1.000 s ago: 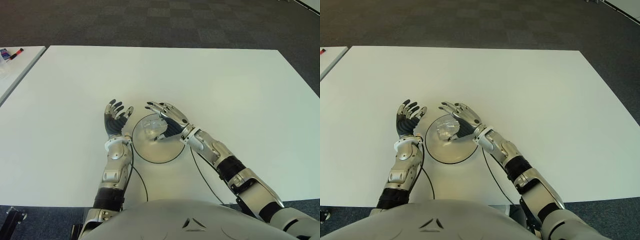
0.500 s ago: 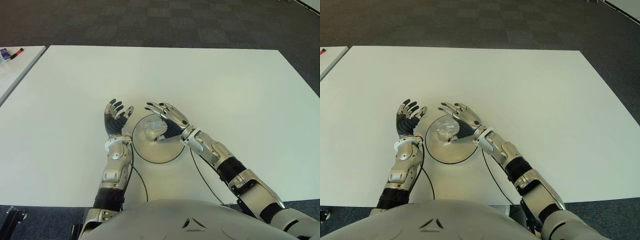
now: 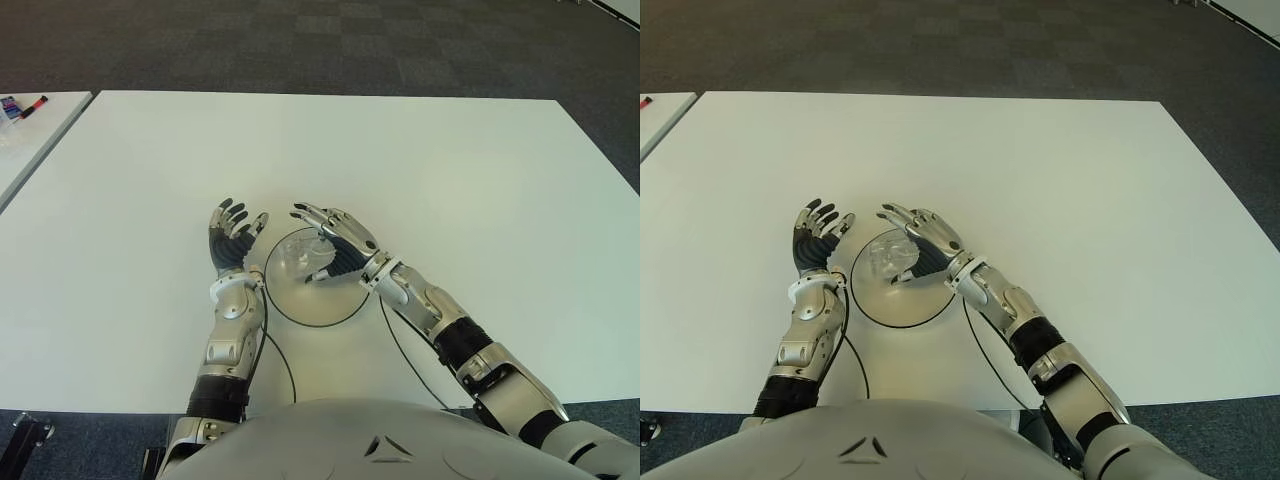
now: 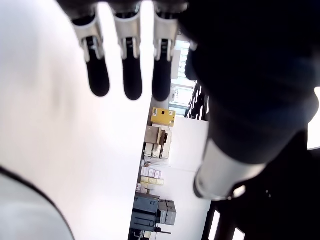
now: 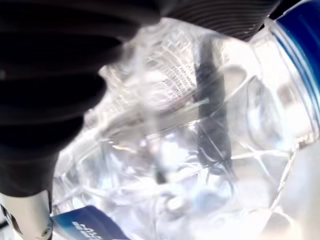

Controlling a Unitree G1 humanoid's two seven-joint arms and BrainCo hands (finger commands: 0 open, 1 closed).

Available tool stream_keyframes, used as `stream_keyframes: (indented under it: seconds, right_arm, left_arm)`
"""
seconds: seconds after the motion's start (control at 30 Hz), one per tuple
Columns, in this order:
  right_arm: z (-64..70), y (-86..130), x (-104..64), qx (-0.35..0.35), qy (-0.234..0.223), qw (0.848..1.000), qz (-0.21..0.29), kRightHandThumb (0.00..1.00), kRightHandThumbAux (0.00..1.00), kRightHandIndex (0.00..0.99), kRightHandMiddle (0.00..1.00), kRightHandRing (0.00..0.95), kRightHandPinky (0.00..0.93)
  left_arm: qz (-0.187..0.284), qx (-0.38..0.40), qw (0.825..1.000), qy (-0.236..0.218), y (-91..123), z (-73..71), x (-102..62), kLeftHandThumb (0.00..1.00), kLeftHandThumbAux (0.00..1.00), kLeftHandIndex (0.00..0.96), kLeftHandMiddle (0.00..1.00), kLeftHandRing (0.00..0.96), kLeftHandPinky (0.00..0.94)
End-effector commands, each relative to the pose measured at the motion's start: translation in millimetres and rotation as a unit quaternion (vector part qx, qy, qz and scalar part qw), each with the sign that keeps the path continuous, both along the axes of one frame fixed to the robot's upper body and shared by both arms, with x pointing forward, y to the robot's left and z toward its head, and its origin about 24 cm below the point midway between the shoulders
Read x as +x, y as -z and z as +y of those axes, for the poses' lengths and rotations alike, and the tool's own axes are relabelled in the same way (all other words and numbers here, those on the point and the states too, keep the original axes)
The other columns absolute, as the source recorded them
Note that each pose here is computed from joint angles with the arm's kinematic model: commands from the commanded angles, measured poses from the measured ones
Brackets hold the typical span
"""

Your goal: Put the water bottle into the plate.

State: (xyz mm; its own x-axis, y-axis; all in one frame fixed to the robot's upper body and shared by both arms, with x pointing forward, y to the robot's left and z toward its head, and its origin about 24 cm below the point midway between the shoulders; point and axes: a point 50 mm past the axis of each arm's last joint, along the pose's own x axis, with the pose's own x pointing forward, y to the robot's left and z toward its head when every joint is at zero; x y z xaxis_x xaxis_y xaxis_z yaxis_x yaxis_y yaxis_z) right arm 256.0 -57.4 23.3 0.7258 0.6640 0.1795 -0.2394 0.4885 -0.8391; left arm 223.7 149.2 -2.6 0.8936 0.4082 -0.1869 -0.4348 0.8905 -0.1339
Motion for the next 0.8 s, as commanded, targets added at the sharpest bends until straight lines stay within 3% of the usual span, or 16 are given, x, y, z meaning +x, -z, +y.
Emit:
stream_keyframes:
  seconds: [0.03, 0.17, 0.33, 0.5, 0.8]
  right_arm:
    - [-0.5, -2.3, 1.3, 0.042, 0.016, 0.999, -0.002, 0.535, 0.663, 0.093, 0.199, 0.287, 0.4]
    - [-0.8, -2.8, 1.5, 0.055, 0.017, 0.998, -0.008, 0.71, 0.655, 0.286, 0.386, 0.451, 0.53]
    - [-0.9, -3.1, 2.2, 0.058, 0.007, 0.998, -0.011, 0.815, 0.681, 0.356, 0.492, 0.576, 0.619]
    - [-1.1, -2.8, 2.8, 0.058, 0.002, 0.998, -0.009, 0.924, 0.666, 0.36, 0.502, 0.552, 0.652]
    - [-1.8, -2.2, 3.9, 0.056, -0.001, 0.998, -0.005, 0.948, 0.661, 0.37, 0.507, 0.552, 0.686]
  left_arm:
    - [0.007, -0.052, 0.999, -0.004, 1.0, -26.0, 0.0, 0.068, 0.88, 0.203, 0.268, 0.271, 0.285]
    - [0.005, -0.054, 0.999, -0.005, 1.0, -26.3, -0.1, 0.071, 0.88, 0.205, 0.269, 0.271, 0.289]
    - [0.004, -0.054, 0.999, -0.007, 0.9, -26.4, -0.1, 0.084, 0.876, 0.202, 0.269, 0.274, 0.293]
    - [0.003, -0.055, 0.998, -0.008, 0.8, -26.7, -0.4, 0.1, 0.88, 0.203, 0.277, 0.284, 0.307]
    - [0.004, -0.058, 0.998, -0.007, 0.9, -27.2, -0.6, 0.112, 0.882, 0.18, 0.272, 0.279, 0.291]
